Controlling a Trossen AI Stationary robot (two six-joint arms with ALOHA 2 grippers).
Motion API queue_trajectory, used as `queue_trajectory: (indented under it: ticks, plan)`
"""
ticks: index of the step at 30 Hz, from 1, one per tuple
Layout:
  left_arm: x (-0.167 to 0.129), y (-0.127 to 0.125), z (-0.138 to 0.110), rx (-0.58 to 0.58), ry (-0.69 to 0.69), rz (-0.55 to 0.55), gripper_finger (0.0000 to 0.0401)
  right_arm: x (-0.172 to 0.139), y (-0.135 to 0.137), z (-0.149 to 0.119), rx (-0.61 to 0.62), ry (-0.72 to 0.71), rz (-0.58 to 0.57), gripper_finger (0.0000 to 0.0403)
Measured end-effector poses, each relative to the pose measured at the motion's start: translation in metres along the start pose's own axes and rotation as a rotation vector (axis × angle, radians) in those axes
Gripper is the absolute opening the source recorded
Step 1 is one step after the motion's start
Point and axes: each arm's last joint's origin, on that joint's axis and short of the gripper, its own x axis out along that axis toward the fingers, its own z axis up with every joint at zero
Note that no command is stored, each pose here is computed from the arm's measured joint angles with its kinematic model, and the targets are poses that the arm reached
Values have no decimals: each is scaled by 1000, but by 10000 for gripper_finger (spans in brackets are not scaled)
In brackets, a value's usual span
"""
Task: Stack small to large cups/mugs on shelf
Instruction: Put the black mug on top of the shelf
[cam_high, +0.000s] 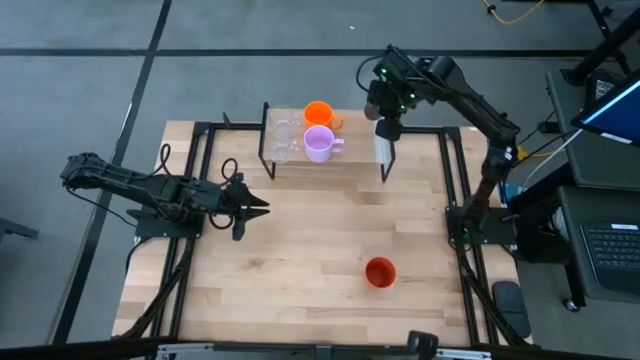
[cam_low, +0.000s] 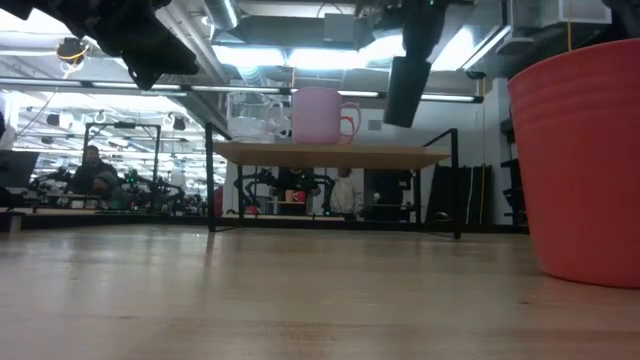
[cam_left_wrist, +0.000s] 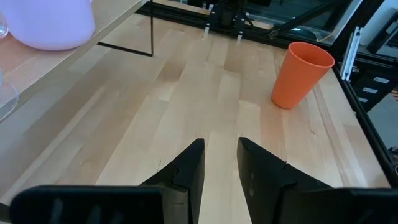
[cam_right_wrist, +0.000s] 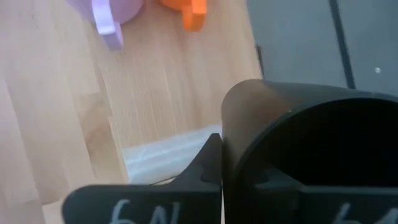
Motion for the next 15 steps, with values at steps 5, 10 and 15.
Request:
queue_trajectory:
  ticks: [5, 10, 15]
  plan:
    - [0, 0, 0, 1, 0, 0, 89, 17, -4, 5, -29, 21, 22, 6]
    - [0, 0, 0, 0, 0, 0, 89, 35, -8, 11, -41, 52, 32, 6]
    - [0, 0, 0, 0, 0, 0, 89, 51, -9, 14, -50, 80, 50, 6]
